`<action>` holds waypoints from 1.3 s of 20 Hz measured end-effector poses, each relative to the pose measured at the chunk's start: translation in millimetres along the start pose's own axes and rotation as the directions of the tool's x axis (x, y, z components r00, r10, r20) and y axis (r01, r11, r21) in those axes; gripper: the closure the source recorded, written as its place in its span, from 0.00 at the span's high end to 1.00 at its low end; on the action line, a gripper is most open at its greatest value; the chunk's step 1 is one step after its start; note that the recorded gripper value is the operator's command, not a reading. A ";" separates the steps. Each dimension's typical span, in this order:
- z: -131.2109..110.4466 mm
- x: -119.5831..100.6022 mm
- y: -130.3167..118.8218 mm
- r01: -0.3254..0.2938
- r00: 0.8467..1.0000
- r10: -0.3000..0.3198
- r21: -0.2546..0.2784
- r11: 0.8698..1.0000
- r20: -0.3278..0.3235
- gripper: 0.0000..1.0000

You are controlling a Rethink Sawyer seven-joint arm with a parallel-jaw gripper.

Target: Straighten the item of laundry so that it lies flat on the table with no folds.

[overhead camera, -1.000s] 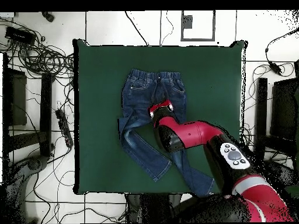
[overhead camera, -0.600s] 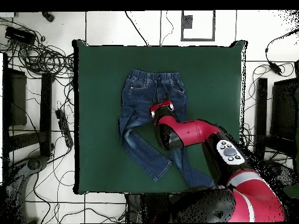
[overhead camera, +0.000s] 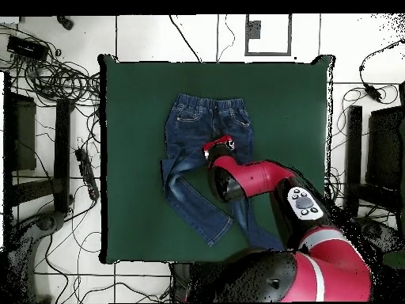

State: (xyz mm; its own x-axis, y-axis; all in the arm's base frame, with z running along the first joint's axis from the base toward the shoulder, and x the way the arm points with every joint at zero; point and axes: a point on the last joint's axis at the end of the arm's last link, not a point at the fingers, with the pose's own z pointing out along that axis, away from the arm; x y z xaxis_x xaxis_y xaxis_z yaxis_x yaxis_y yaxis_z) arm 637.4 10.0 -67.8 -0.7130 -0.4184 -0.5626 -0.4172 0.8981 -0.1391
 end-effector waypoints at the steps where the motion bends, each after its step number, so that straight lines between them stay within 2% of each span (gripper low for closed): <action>1: 0.1 -0.7 0.1 0.003 1.000 -0.003 0.001 1.000 -0.005 0.00; 7: -3.4 -4.9 -2.8 -0.002 1.000 0.002 0.002 1.000 -0.026 0.00; 12: -27.3 -22.5 -19.5 -0.031 0.998 0.032 0.012 0.999 -0.045 0.00; 15: -46.6 -38.8 -36.9 -0.031 0.999 0.033 0.045 0.998 -0.031 0.00; 16: -56.6 -52.5 -48.1 -0.033 0.999 0.034 0.075 0.997 -0.016 0.00; 18: -60.9 -58.9 -52.5 -0.033 0.999 0.034 0.091 0.995 -0.010 0.00; 19: -67.8 -72.1 -58.5 -0.035 0.999 0.035 0.119 0.992 0.004 0.00; 26: -74.5 -107.4 -56.4 -0.031 0.998 0.021 0.180 0.983 0.058 0.00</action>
State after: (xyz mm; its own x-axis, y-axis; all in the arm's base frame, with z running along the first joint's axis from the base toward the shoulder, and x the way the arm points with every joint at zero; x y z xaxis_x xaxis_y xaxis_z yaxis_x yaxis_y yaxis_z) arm 695.5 -5.8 61.2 -0.6874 -0.3909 -0.6121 -0.2866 0.9204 -0.2659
